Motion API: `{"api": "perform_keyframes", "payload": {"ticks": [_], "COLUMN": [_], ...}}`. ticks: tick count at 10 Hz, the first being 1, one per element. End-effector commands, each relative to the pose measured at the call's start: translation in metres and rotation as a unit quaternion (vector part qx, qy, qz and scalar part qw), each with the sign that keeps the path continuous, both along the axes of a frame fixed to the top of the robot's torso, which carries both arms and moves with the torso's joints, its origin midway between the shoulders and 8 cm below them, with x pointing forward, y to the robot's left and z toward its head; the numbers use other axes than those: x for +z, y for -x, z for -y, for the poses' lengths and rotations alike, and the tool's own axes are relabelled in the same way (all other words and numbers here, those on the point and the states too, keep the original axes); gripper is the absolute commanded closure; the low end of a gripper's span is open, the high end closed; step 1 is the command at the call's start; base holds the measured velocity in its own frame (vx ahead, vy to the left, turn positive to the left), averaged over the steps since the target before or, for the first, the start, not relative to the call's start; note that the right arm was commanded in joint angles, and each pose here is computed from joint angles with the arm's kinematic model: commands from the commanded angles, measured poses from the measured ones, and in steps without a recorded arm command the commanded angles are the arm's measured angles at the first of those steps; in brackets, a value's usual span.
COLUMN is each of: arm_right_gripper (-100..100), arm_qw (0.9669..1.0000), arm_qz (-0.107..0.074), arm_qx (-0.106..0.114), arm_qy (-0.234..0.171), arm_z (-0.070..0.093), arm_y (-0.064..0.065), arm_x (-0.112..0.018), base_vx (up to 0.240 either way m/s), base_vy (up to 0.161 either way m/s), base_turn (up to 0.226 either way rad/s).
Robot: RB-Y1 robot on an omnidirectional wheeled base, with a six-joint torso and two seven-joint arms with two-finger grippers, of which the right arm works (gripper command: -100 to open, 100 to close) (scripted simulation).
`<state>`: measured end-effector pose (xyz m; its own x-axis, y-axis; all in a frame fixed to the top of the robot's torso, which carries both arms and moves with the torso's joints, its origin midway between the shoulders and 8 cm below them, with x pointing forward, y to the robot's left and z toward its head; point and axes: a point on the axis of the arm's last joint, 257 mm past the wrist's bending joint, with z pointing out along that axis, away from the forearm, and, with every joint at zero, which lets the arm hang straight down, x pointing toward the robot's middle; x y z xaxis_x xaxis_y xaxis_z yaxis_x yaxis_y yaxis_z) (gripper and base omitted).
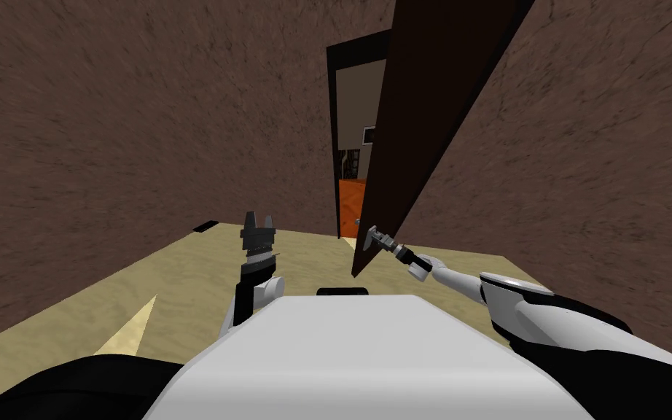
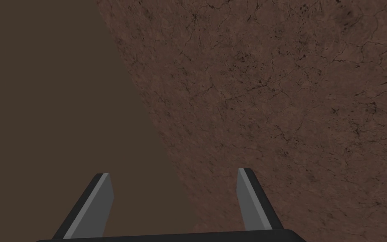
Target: Pull the door open
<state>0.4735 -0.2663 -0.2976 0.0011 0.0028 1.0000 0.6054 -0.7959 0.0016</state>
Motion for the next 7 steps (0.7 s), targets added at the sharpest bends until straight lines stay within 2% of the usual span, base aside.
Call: {"api": "perform_keyframes", "payload": {"ticks": [1, 3, 7], "arm_right_gripper": [100, 100, 100], "arm_qw": [1.0000, 1.0000, 1.0000], "arm_qz": [0.001, -0.001, 0.002], "arm_qx": [0.007, 0.007, 0.002], "arm_qy": [-0.001, 0.000, 0.000], "arm_z": [0.002, 0.003, -0.012], "arm_y": [0.004, 0.005, -0.007], "arm_x": [0.001, 0.000, -0.003], "base_vx": [-0.162, -0.072, -0.117], "base_vy": [-0.160, -0.107, -0.148], "base_turn": [0.104, 0.059, 0.078]}}
